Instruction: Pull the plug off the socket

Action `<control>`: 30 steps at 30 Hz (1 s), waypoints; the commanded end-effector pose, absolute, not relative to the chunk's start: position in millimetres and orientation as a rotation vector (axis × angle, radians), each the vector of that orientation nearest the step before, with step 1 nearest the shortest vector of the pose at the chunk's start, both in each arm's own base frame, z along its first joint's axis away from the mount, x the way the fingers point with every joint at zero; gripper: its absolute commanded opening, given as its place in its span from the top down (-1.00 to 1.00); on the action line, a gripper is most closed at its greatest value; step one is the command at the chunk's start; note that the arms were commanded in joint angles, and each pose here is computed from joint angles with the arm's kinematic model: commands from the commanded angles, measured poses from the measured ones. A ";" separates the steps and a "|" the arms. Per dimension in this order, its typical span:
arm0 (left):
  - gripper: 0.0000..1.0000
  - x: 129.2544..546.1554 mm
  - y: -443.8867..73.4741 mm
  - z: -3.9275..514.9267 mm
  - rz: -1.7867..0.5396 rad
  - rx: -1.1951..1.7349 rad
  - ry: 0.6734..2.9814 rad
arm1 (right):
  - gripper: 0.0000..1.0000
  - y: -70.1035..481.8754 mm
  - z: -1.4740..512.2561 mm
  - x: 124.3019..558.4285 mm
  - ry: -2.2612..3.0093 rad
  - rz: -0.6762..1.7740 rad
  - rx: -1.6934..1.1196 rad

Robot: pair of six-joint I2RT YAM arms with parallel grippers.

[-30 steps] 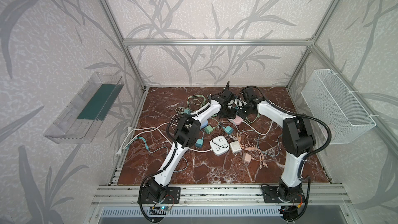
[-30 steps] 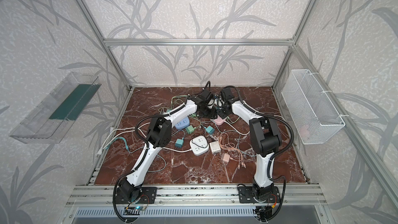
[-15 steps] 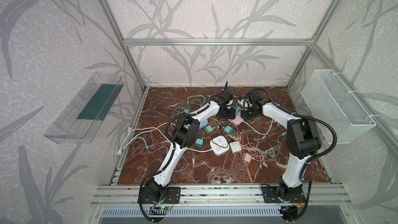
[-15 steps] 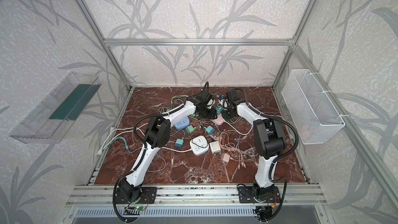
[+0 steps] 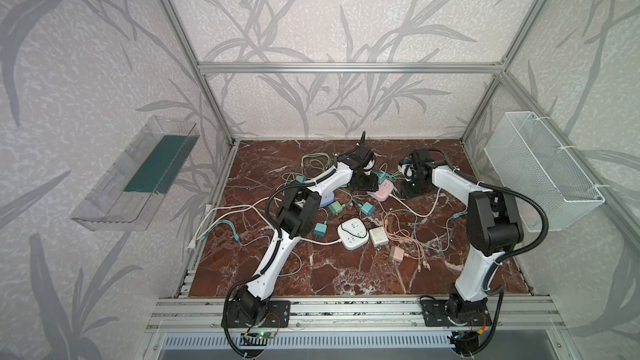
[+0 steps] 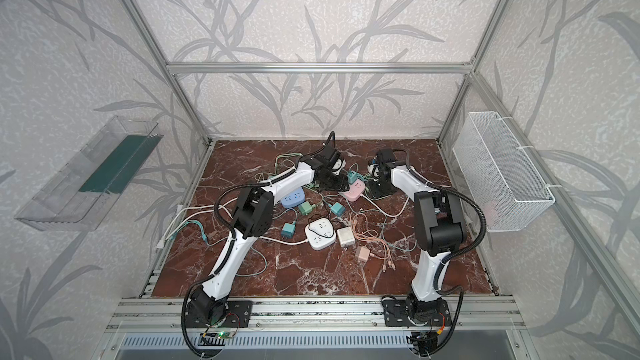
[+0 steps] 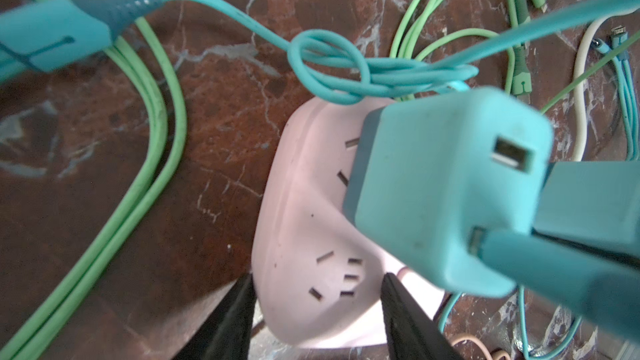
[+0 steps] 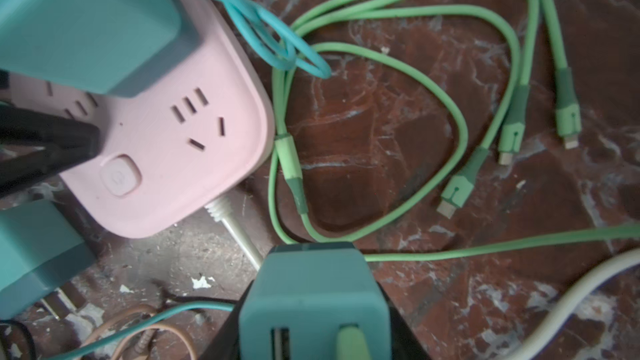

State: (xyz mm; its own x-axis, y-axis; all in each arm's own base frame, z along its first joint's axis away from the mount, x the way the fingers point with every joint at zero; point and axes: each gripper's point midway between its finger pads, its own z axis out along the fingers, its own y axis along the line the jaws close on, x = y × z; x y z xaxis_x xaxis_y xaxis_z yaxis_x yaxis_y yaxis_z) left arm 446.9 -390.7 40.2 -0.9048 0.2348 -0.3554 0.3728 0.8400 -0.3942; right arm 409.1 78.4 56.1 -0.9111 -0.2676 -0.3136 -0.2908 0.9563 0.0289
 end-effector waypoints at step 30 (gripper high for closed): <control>-0.16 416.5 -375.5 -0.3 -0.591 0.461 2.884 | 0.44 42.5 53.3 380.2 3.080 -0.067 -0.441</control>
State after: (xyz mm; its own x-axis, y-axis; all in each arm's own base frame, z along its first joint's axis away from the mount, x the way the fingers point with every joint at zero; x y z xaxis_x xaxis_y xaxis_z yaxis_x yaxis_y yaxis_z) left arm 446.8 -390.7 39.9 -0.9056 0.2305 -0.3560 0.3706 0.8382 -0.4000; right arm 381.6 43.2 52.4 -0.9603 -0.2742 -0.0518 -0.2718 0.9611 -0.0498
